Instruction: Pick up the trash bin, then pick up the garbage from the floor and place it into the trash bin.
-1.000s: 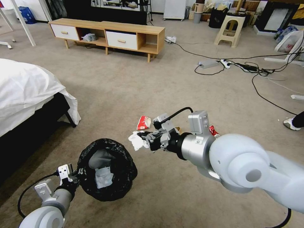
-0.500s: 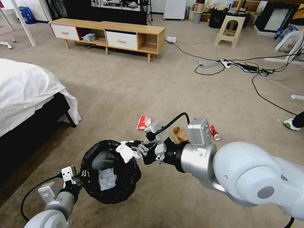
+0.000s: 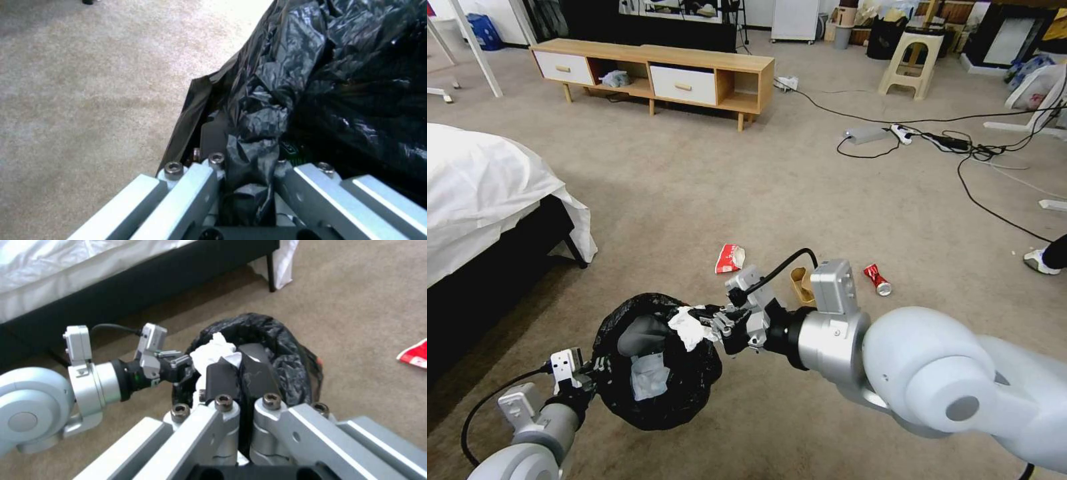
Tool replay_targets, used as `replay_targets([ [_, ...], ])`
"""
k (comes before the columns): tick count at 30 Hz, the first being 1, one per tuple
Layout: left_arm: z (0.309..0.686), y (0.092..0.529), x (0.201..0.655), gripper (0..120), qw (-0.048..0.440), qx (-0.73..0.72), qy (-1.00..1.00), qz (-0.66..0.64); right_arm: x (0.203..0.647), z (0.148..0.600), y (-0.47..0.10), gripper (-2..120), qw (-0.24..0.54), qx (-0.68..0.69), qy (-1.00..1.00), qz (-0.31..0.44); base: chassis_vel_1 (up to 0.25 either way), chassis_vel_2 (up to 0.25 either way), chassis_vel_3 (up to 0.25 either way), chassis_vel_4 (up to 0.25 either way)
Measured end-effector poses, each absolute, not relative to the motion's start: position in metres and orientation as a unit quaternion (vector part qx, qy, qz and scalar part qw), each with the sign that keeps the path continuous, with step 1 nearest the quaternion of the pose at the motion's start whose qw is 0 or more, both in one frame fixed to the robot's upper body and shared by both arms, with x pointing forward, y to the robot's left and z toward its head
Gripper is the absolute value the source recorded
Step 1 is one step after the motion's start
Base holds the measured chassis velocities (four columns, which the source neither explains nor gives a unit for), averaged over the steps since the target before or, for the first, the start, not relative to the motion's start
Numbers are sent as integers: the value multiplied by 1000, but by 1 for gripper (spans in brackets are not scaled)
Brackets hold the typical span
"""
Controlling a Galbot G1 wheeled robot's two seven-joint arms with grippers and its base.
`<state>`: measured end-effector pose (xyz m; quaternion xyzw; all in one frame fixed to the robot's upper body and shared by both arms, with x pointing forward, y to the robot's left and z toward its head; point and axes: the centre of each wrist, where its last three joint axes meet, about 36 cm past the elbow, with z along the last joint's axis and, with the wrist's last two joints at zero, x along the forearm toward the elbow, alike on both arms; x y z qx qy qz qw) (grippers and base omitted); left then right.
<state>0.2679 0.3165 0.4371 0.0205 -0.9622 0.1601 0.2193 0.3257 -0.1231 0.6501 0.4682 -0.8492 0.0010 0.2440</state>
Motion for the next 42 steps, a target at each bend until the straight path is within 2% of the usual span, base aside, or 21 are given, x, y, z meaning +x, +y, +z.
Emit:
replay_targets([
  [14,432,313,268,1,227,12,-960,161,336,639,-95,0,257,500,-827,8,0,0,0,0],
  [42,437,314,268,1,222,2,-960,172,350,609,-77,0,294,487,-822,18,0,0,0,0],
])
